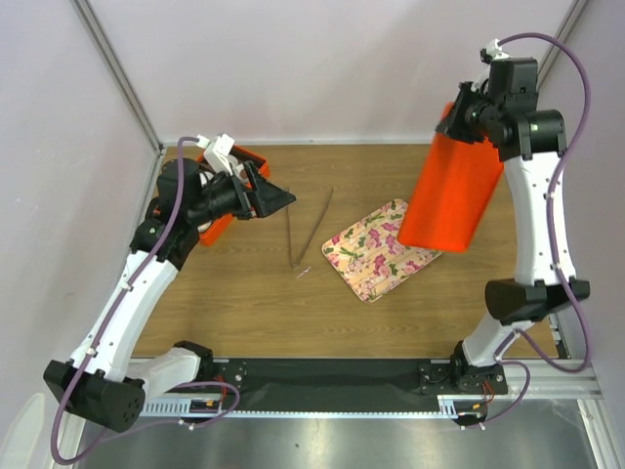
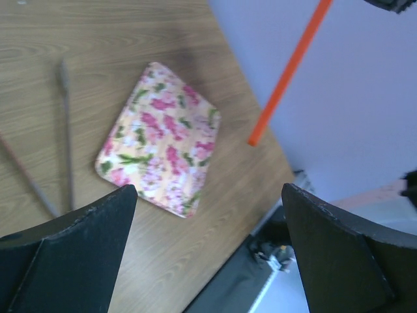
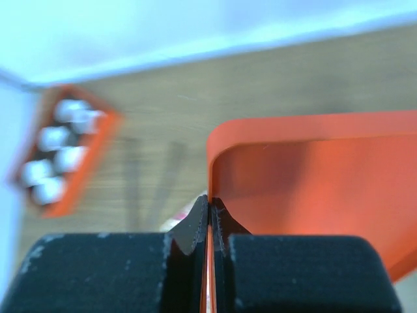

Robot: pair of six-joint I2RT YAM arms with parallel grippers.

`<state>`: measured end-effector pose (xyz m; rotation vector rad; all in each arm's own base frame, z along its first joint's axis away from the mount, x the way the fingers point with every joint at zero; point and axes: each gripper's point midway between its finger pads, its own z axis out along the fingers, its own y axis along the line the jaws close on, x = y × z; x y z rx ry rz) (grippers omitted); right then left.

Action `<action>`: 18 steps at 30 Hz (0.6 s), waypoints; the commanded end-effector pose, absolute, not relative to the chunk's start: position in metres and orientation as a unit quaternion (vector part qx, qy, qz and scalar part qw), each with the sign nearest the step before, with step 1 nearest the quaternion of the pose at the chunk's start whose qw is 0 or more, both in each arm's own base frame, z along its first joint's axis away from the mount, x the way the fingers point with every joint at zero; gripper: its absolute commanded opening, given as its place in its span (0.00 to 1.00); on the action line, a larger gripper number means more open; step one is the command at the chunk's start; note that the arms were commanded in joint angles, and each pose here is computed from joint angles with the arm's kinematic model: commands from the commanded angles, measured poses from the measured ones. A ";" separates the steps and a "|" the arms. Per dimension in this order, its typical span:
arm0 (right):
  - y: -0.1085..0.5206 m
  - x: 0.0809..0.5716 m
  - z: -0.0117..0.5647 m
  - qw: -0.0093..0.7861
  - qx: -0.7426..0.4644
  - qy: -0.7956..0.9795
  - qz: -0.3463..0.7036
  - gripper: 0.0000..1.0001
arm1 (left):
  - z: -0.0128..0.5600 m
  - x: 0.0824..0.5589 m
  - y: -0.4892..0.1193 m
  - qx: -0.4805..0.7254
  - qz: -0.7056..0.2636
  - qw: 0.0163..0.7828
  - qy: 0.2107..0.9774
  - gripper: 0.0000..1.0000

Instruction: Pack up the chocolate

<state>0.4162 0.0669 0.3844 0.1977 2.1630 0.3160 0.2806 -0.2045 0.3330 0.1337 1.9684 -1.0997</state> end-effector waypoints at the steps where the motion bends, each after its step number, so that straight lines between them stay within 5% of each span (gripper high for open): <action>1: 0.131 0.389 0.443 0.499 0.004 0.821 0.277 0.00 | 0.380 0.265 -0.218 0.073 -0.531 0.427 0.728 0.99; 7: 0.215 0.361 0.527 0.589 -0.073 0.673 0.440 0.00 | 0.379 0.262 -0.230 0.034 -0.624 0.359 0.694 0.99; 18: 0.227 0.312 0.628 0.688 -0.138 0.454 0.548 0.00 | 0.360 0.290 -0.224 -0.037 -0.654 0.314 0.687 1.00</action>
